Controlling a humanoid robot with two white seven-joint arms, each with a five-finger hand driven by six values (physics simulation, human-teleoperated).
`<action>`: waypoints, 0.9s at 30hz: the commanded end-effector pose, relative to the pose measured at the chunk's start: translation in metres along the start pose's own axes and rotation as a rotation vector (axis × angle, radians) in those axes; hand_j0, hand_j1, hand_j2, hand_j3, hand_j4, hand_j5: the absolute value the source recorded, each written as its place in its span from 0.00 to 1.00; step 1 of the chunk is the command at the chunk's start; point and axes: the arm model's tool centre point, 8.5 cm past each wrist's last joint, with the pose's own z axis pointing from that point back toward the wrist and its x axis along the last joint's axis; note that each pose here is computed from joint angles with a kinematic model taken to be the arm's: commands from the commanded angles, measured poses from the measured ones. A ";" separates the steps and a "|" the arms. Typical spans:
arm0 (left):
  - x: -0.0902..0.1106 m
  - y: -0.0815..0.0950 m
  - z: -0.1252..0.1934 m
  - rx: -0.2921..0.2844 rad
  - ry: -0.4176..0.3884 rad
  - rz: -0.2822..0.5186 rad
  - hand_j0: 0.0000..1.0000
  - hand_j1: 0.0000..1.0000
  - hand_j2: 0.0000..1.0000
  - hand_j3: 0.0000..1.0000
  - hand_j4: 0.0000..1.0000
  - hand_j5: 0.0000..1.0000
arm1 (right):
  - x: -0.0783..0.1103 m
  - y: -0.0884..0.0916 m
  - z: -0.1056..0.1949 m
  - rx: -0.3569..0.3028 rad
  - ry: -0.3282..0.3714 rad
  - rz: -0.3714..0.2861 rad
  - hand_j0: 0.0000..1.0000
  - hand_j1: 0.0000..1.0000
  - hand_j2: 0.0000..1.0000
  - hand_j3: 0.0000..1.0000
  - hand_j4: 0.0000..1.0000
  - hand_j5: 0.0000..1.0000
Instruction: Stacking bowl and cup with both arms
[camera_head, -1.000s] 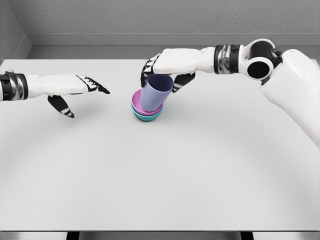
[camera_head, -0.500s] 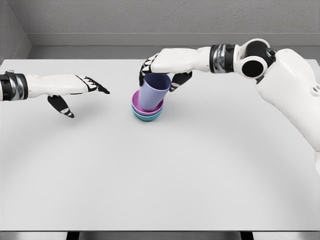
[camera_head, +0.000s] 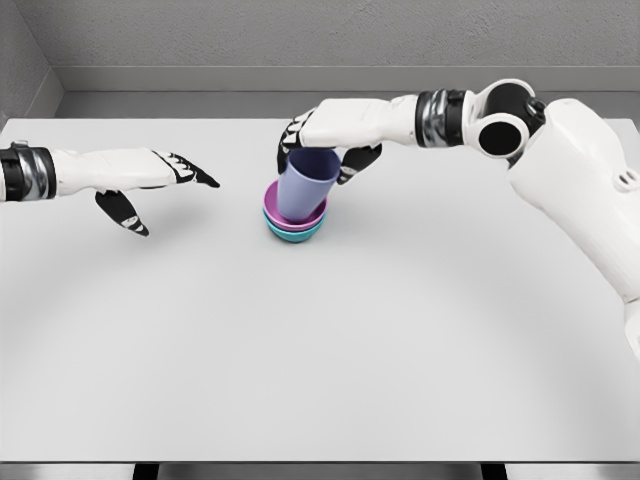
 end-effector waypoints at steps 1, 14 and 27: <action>0.000 0.001 0.001 0.004 0.001 0.006 1.00 1.00 1.00 1.00 1.00 1.00 | 0.000 -0.001 0.000 -0.005 0.001 -0.005 0.67 0.67 0.67 0.67 0.67 0.67; 0.000 0.001 0.001 0.005 0.000 0.006 1.00 1.00 1.00 1.00 1.00 1.00 | -0.001 -0.002 0.001 0.001 0.012 0.011 1.00 1.00 1.00 1.00 1.00 1.00; -0.005 -0.015 0.003 -0.013 0.012 0.034 1.00 1.00 1.00 1.00 1.00 1.00 | -0.070 0.023 0.067 -0.072 0.226 -0.170 1.00 1.00 1.00 1.00 1.00 1.00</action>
